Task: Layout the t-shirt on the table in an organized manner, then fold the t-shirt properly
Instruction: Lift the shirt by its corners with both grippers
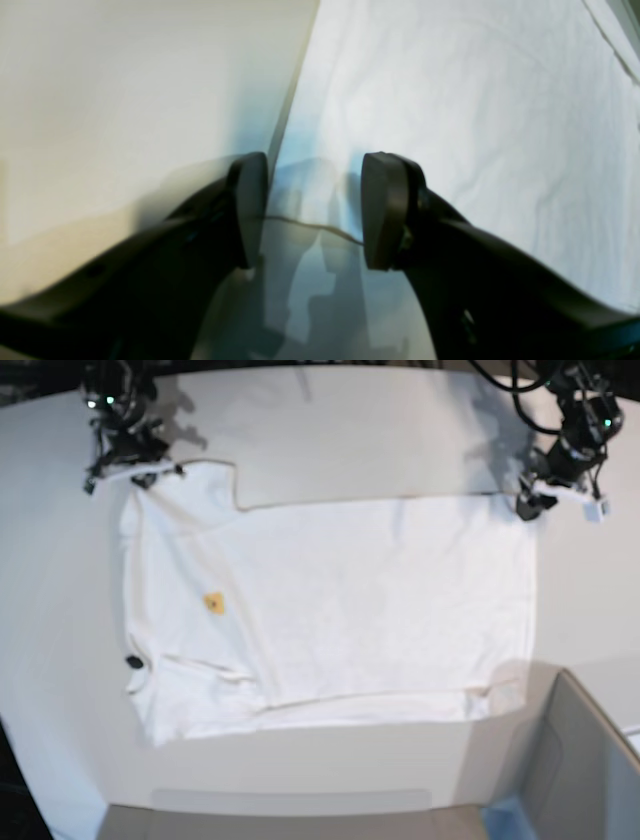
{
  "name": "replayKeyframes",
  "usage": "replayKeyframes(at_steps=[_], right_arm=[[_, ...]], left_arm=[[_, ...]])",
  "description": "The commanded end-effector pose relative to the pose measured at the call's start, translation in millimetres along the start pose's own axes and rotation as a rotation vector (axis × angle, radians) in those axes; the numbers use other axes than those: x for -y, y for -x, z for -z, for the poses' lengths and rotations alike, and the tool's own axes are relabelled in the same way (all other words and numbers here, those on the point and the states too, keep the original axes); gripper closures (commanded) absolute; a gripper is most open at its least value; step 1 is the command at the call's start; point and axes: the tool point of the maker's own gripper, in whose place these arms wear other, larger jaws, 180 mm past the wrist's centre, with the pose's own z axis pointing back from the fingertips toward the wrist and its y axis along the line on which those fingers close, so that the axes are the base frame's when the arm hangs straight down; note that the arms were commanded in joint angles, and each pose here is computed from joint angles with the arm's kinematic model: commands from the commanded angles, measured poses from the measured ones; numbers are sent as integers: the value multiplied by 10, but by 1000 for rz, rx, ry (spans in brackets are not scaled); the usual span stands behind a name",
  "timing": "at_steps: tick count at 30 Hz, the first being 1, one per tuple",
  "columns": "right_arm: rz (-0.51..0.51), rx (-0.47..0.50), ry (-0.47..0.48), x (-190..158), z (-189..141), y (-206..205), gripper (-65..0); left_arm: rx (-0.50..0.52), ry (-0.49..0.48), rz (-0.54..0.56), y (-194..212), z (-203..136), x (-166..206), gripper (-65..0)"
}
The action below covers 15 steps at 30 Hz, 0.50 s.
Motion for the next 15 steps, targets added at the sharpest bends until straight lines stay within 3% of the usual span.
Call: replayKeyframes(at_steps=[1, 11, 15], right_arm=[[-7, 8, 0, -1, -16, -36, 0], [-6, 13, -3, -15, -10, -58, 0], [-8, 14, -3, -12, -10, -61, 0]], left_arm=[[-9, 26, 28, -23, 12, 100, -309], [-48, 83, 24, 169, 142, 337, -305], [-37, 119, 42, 101, 221, 498, -231]])
